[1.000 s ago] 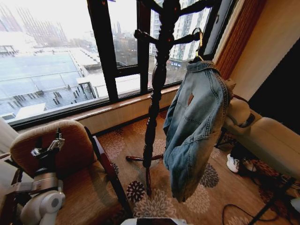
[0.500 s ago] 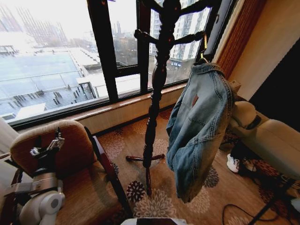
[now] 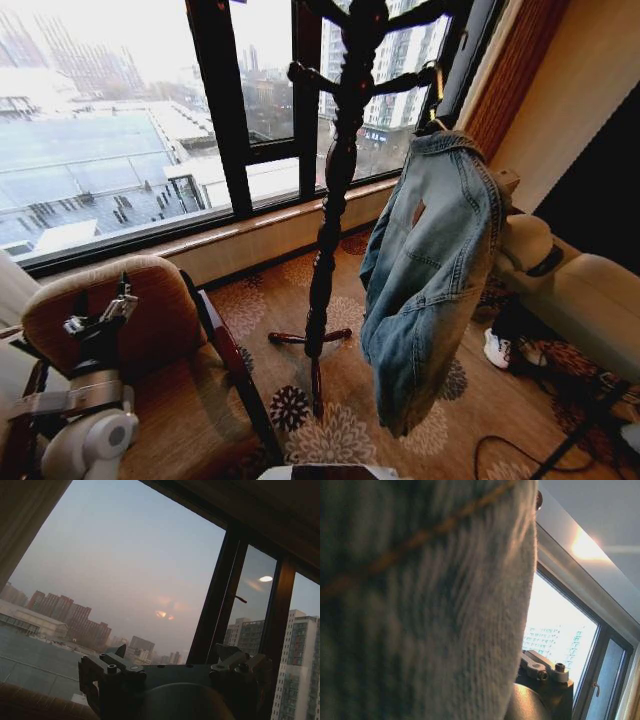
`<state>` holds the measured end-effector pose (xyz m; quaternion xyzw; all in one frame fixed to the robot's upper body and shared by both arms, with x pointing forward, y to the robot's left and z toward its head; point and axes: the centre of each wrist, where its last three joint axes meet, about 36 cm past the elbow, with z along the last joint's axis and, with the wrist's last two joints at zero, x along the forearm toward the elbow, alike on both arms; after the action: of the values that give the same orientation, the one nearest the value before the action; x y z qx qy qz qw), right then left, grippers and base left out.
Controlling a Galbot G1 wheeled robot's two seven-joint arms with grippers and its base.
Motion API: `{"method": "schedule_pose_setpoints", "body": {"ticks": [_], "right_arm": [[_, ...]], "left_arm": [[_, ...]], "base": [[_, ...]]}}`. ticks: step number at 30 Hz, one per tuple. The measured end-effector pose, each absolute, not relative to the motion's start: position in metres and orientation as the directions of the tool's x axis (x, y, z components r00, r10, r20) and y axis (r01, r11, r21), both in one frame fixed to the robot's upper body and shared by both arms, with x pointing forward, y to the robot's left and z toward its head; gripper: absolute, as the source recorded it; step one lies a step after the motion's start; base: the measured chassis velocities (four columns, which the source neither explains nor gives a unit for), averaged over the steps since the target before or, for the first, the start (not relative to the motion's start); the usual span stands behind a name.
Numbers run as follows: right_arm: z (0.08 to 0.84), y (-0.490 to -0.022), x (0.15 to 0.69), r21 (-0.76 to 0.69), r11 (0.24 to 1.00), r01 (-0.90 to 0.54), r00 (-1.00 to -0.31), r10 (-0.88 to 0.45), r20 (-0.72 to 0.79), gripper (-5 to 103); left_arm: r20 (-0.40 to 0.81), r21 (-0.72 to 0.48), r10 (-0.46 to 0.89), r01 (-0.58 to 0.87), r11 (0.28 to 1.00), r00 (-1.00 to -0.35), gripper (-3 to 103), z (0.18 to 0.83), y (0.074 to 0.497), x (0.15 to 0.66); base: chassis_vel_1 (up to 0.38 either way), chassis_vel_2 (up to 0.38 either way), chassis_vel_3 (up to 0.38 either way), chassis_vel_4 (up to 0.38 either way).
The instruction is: Pick up the clothes from the bed and hang them on the clothes hanger.
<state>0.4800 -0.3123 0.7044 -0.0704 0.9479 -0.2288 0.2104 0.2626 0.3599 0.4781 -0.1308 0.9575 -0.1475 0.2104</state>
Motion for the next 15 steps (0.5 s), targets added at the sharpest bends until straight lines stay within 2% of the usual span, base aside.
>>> {"method": "schedule_pose_setpoints", "body": {"ticks": [15], "right_arm": [[0.7044, -0.3084, 0.4875, -0.472, 0.88, -0.054, -0.906, -0.243, -0.348, 15]], "left_arm": [[-0.358, -0.343, -0.314, -0.189, 0.92, -0.88, 100, 0.4721, 0.3625, 0.266]], "base": [[0.0, 0.0, 0.0, 0.0]]}}
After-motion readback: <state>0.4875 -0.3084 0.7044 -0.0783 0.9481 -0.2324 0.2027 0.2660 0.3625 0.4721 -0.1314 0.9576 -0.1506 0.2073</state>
